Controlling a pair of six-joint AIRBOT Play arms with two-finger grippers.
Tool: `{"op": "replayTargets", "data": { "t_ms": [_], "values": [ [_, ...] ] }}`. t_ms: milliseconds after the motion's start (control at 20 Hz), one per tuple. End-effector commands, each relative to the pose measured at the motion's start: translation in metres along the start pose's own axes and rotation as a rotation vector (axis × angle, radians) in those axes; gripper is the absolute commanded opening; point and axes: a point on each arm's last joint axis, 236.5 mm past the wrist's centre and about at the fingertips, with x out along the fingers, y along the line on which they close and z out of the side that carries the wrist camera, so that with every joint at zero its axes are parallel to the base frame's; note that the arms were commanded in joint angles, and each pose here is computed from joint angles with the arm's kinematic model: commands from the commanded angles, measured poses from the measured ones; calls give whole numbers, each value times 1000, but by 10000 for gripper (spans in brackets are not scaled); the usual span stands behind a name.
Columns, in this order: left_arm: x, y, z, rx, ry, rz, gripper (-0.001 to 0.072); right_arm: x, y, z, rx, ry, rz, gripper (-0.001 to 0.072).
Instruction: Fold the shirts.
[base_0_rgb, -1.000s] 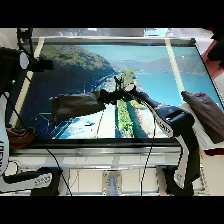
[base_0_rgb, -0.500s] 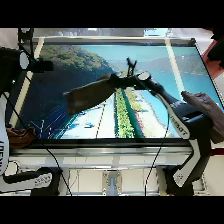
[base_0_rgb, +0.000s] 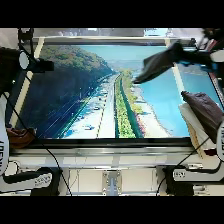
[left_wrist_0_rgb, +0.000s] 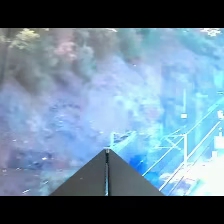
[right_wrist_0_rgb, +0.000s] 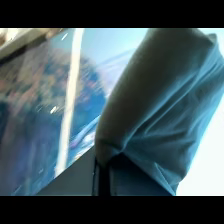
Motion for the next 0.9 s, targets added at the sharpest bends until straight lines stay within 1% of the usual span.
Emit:
{"op": "replayTargets", "data": {
  "t_ms": [0, 100, 200, 350, 500, 650, 800, 850],
  "values": [
    [0, -10, 0, -30, 3, -44, 22, -110, -65, 28, 17, -63, -222, 21],
    [-1, -16, -1, -44, 6, -67, 22, -162, -99, 24, 45, -55, -341, 21],
    [-1, -20, -1, -55, 9, -86, 22, -210, -138, 6, 97, -8, -481, 21],
    [-1, -25, -3, -65, 18, -103, 22, -282, -201, -42, 220, 132, -727, 21],
    [-2, -27, -4, -72, 23, -115, 22, -347, -244, -85, 331, 239, -931, 21],
    [-3, -37, -4, -97, 27, -156, 22, -379, -271, -122, 432, 294, -1006, 21],
    [-5, -49, -4, -127, 31, -205, 22, -373, -294, -155, 500, 332, -996, 30],
    [-5, -49, -4, -127, 31, -205, 22, -365, -298, -165, 508, 350, -974, 105]
  ]
}}
